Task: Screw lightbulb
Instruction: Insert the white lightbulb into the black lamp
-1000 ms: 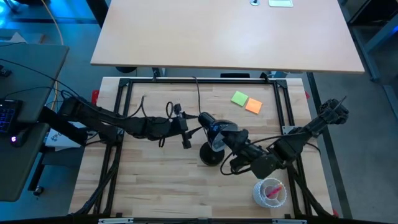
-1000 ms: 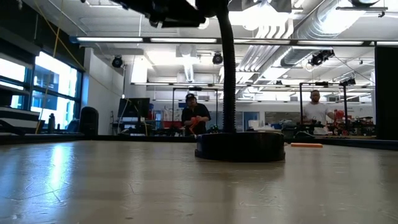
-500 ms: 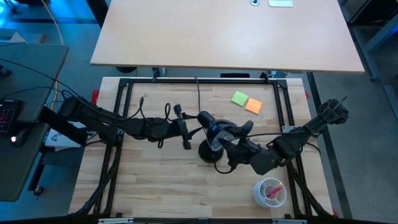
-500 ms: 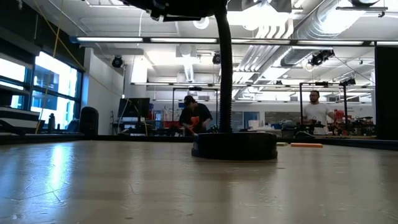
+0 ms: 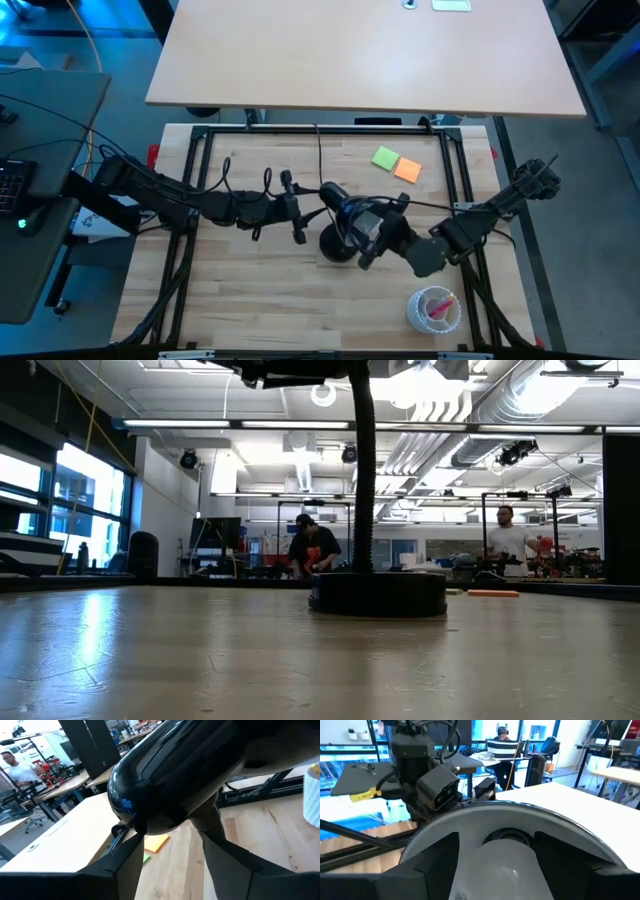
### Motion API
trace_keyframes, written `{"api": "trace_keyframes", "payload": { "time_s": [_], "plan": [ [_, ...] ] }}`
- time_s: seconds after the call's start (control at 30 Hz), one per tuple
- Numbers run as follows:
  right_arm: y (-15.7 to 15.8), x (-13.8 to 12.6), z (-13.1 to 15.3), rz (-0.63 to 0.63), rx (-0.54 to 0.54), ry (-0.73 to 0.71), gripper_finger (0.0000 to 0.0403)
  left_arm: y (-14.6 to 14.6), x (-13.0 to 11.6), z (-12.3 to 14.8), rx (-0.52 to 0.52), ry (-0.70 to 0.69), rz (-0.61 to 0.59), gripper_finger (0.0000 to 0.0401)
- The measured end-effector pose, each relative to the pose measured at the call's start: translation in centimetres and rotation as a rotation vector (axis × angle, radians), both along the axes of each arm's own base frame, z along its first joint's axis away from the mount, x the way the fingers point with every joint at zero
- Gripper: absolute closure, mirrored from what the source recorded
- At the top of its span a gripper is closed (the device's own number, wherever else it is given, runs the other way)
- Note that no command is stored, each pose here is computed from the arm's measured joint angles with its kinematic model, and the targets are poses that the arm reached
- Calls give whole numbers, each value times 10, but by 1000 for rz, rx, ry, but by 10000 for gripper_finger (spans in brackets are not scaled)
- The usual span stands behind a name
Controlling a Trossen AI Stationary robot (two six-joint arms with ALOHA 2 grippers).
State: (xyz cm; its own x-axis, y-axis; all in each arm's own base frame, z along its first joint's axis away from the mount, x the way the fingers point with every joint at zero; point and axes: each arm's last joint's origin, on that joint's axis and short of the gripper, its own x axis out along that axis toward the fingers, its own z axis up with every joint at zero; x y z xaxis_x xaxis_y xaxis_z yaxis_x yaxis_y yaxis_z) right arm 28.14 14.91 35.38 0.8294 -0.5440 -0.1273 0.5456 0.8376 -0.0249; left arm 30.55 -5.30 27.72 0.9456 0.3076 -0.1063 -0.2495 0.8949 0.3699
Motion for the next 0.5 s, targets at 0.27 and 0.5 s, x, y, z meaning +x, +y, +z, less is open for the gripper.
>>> {"api": "trace_keyframes", "payload": {
  "time_s": [0.27, 0.5],
  "plan": [
    [10, -13, 9, 57, -188, 93, 149, 0, 0, 0, 1, 0, 7, 204],
    [24, -28, 7, 190, -709, 423, 149, 0, 0, 0, -10, -3, 8, 204]
  ]
}}
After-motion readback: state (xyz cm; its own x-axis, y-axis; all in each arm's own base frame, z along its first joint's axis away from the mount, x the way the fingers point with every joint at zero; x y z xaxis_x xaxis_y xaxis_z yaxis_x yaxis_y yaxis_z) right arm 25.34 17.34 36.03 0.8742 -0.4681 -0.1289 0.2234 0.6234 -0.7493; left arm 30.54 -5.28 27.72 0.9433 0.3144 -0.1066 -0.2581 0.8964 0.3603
